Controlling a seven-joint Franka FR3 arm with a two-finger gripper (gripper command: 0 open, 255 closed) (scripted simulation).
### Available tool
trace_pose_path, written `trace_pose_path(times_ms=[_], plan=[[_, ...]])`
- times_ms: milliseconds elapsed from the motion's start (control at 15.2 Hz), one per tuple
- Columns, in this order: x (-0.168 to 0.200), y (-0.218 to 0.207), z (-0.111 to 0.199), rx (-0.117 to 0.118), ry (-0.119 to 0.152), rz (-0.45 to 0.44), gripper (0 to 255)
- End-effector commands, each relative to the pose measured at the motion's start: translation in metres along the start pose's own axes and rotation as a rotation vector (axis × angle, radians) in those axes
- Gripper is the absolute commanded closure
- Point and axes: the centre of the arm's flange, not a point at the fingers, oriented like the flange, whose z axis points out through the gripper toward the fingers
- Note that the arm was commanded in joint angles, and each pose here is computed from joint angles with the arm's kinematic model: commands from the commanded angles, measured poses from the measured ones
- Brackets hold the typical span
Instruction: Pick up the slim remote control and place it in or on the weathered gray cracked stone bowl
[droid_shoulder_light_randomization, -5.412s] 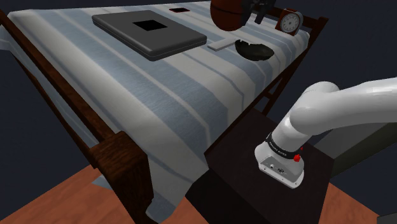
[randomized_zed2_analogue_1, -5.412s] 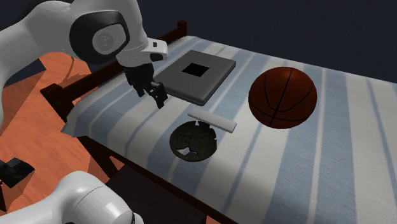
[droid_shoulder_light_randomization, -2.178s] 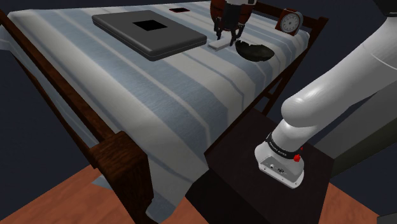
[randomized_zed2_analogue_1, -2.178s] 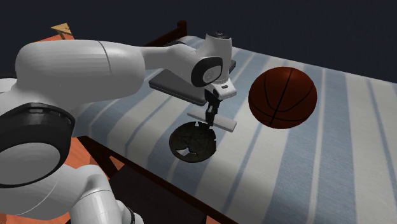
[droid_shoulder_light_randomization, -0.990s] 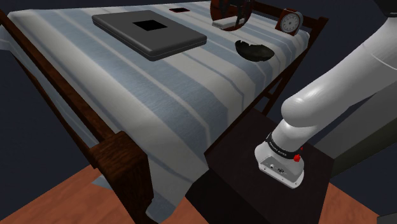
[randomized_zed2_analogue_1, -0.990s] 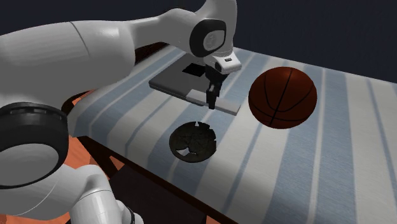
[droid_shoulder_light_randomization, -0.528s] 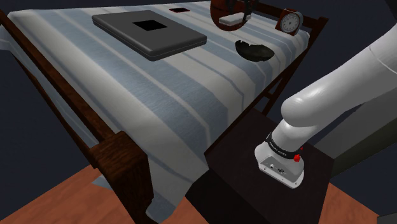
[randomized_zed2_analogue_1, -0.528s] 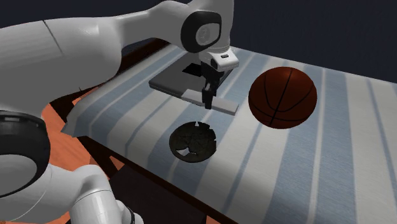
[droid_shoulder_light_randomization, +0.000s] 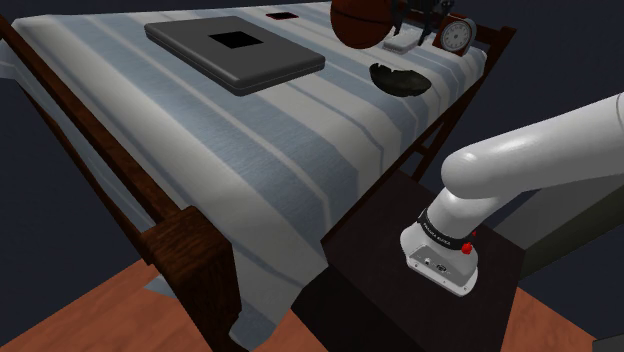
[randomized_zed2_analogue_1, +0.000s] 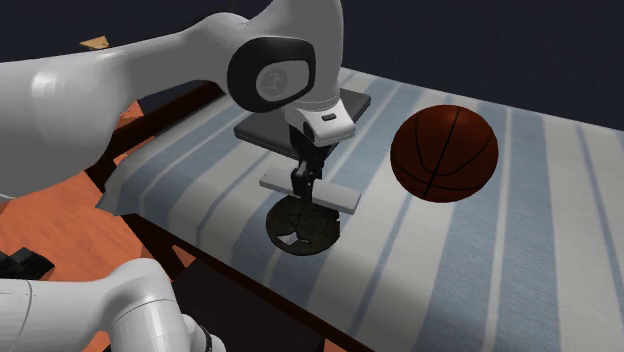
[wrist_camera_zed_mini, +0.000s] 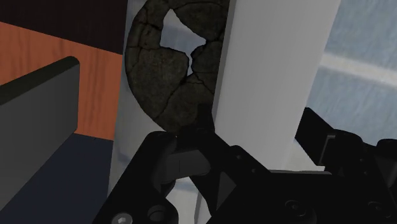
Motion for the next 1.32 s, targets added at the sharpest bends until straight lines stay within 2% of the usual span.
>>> trace_pose_path(times_ms=[0,858,1254], plan=[[-0.004,0.016,0.004,0.001,0.000,-0.001,255],[-0.005,0.015,0.075,0.001,0.000,-0.001,255],[-0.005,0.015,0.075,0.001,0.000,-0.001,255]])
